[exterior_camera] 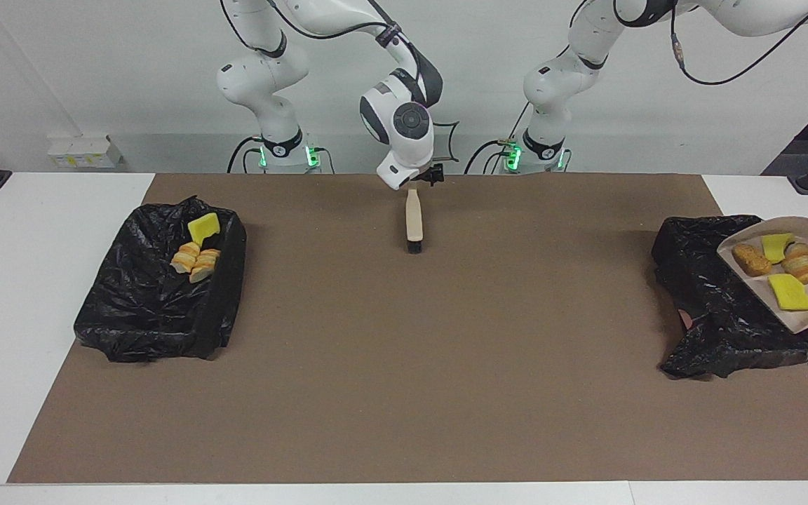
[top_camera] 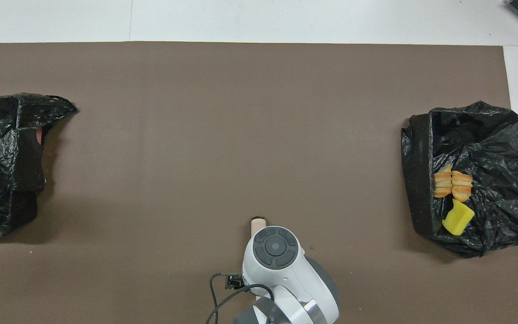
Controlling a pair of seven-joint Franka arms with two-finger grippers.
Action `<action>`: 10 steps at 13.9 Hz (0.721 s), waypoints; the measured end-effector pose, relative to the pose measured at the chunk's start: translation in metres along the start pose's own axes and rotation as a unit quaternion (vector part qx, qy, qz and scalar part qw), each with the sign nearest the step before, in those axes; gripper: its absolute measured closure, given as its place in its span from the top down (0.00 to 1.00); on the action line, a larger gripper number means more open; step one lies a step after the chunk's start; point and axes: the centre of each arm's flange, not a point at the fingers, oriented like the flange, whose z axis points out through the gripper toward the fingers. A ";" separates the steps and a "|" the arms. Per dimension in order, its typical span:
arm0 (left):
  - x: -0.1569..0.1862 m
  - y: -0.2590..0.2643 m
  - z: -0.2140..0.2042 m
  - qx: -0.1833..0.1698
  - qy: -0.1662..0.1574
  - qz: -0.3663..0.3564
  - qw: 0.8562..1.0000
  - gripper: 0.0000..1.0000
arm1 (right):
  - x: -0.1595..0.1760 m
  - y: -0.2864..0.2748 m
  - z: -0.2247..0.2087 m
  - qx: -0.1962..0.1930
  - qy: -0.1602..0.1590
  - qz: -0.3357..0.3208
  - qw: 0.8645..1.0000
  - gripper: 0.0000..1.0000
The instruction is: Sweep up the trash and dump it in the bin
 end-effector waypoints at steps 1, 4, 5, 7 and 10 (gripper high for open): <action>0.021 0.004 -0.010 0.005 -0.031 0.004 1.000 0.32 | 0.008 0.007 -0.021 0.007 0.020 0.004 1.000 1.00; 0.050 0.019 -0.044 0.031 -0.138 0.027 0.990 0.32 | 0.036 0.046 -0.095 0.015 0.104 0.021 0.994 1.00; 0.049 0.021 -0.052 0.036 -0.172 0.037 0.984 0.32 | 0.045 0.061 -0.116 0.013 0.129 0.029 0.991 1.00; 0.036 0.024 -0.068 0.049 -0.218 0.043 0.974 0.32 | 0.062 0.087 -0.147 0.005 0.167 0.045 0.985 1.00; 0.022 0.037 -0.096 0.047 -0.227 0.020 0.973 0.32 | 0.091 0.138 -0.197 0.007 0.203 0.069 0.977 1.00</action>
